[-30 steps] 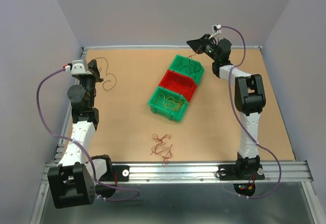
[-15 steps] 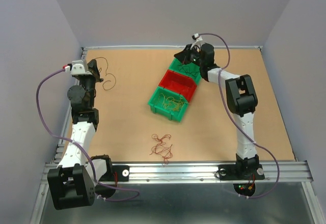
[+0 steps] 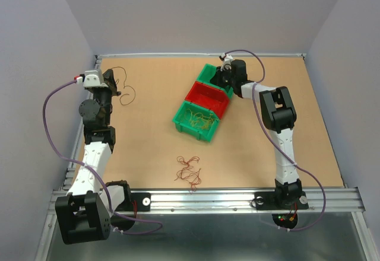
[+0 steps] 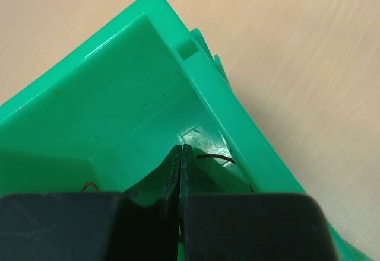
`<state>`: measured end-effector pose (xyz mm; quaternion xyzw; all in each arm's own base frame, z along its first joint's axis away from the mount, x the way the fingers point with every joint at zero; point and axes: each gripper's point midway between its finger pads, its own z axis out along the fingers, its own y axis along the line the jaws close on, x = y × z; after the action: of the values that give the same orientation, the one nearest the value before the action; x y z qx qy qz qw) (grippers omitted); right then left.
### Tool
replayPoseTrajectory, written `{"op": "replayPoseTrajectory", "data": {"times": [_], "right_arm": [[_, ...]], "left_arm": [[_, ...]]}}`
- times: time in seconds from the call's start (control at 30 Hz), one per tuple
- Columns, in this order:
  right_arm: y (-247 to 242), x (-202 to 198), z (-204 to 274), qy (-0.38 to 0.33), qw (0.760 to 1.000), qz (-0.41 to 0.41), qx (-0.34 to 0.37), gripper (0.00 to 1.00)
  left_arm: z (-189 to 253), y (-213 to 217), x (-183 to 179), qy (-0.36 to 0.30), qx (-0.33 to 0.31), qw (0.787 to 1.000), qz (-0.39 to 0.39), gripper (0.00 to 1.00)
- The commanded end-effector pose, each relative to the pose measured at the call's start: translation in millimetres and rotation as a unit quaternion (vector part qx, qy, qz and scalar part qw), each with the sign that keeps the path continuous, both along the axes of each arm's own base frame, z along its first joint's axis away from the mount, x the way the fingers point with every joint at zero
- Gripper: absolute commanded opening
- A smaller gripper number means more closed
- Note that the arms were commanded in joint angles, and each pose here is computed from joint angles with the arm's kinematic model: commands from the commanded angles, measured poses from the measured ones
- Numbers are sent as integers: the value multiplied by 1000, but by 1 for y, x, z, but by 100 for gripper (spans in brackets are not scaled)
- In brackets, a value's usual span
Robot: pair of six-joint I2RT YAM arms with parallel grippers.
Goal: Untangle the cables
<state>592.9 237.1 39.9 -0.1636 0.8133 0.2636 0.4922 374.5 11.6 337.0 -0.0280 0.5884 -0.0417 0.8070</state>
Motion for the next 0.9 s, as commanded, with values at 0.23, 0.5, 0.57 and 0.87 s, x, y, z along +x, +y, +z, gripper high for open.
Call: {"op": "replayPoseTrajectory", "data": {"times": [0.23,0.5,0.57,0.87], "right_arm": [[-25,-6,-32,107,992,-31,-53,4],[-30,-24,-62,156,985,-22,-75,7],[-20,-40,-73,186,979,11,-82,10],[-3,-75,-91,162,963,-8,-215,0]], "left_arm": [[13,-13,-4,-26,20,999,-20,0],[10,-20,-3,-23,29,999,-22,0],[10,-20,-3,-23,26,999,-18,0],[9,-19,-3,-22,38,999,-8,0]]}}
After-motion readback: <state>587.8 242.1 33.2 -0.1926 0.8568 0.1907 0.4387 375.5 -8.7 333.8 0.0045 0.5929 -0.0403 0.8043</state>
